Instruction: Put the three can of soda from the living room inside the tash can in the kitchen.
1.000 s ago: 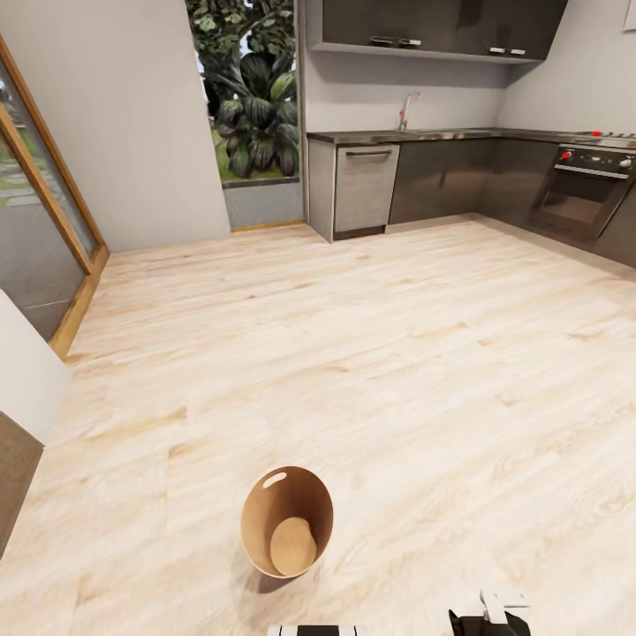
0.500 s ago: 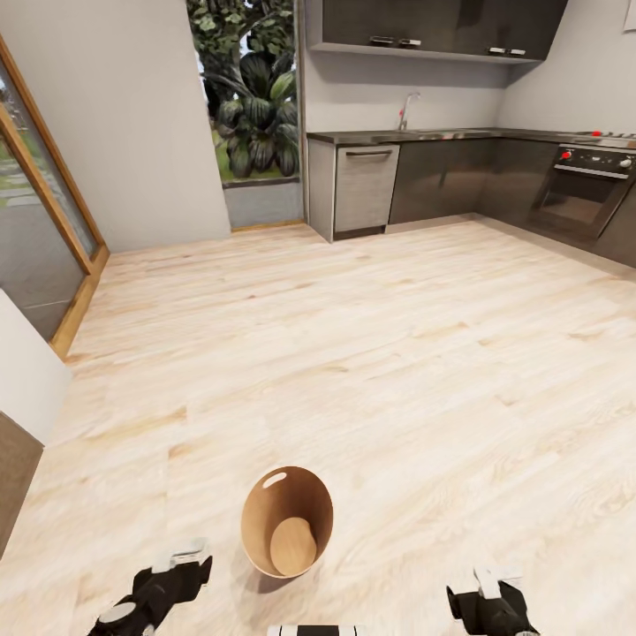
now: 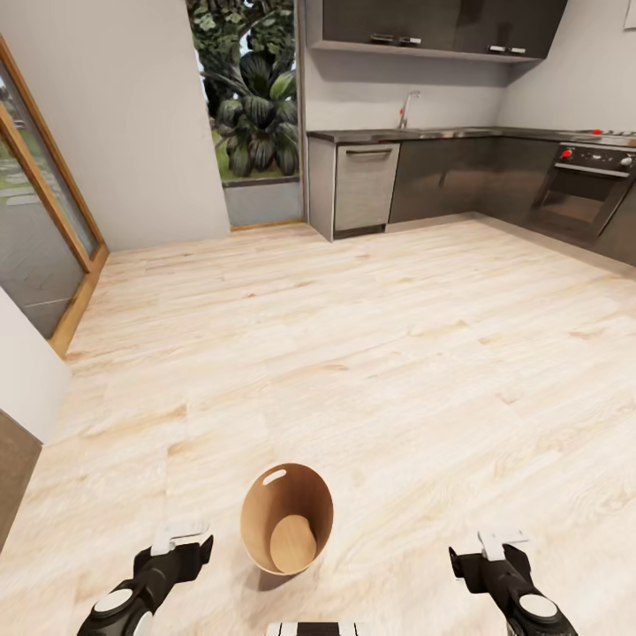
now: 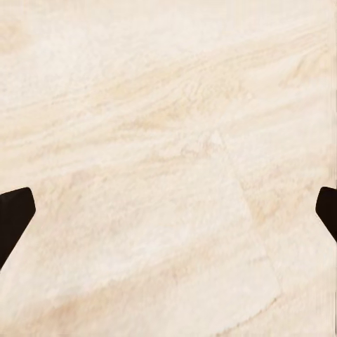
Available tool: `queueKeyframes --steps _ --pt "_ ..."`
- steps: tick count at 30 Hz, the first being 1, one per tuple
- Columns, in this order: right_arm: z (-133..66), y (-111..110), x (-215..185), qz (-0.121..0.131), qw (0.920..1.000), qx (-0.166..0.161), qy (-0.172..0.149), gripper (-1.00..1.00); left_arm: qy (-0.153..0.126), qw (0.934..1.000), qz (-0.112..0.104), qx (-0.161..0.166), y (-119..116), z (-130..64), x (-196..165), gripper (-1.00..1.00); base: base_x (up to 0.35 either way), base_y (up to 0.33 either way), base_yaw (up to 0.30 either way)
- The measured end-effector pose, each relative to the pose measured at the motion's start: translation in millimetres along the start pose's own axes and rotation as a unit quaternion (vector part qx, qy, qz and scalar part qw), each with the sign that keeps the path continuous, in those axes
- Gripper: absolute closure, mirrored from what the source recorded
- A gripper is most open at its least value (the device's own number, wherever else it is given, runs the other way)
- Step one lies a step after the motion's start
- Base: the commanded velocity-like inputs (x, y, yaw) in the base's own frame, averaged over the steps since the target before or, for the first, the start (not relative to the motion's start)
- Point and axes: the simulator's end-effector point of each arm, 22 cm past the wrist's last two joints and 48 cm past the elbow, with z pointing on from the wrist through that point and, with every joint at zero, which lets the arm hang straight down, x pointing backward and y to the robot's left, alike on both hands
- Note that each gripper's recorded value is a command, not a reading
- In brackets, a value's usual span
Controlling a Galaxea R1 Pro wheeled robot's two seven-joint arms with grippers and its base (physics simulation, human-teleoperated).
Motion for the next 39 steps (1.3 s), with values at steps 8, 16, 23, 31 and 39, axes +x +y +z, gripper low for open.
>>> queueKeyframes --steps 8,16,23,31,39 --pt "9.1 0 8 0.000 1.0000 0.003 -0.003 -1.00 0.006 1.0000 0.000 0.001 0 10.6 15 -1.00 0.000 0.000 0.000" --pt "17.6 4 23 -0.003 0.9999 0.000 0.016 -1.00 0.024 0.9997 0.002 -0.002 2 19.5 30 -1.00 0.000 0.000 0.000" --pt "25.6 7 38 -0.006 0.9994 -0.003 0.035 -1.00 0.044 0.9990 0.003 -0.004 4 27.7 46 -1.00 0.000 0.000 0.000" --pt "27.5 9 42 -0.008 0.9992 -0.004 0.040 -1.00 0.050 0.9988 0.003 -0.004 3 29.7 51 -1.00 0.000 0.000 0.000" --pt "28.0 9 41 -0.009 0.9991 -0.004 0.040 -1.00 0.054 0.9985 0.003 -0.005 4 31.0 54 -1.00 0.000 0.000 0.000"
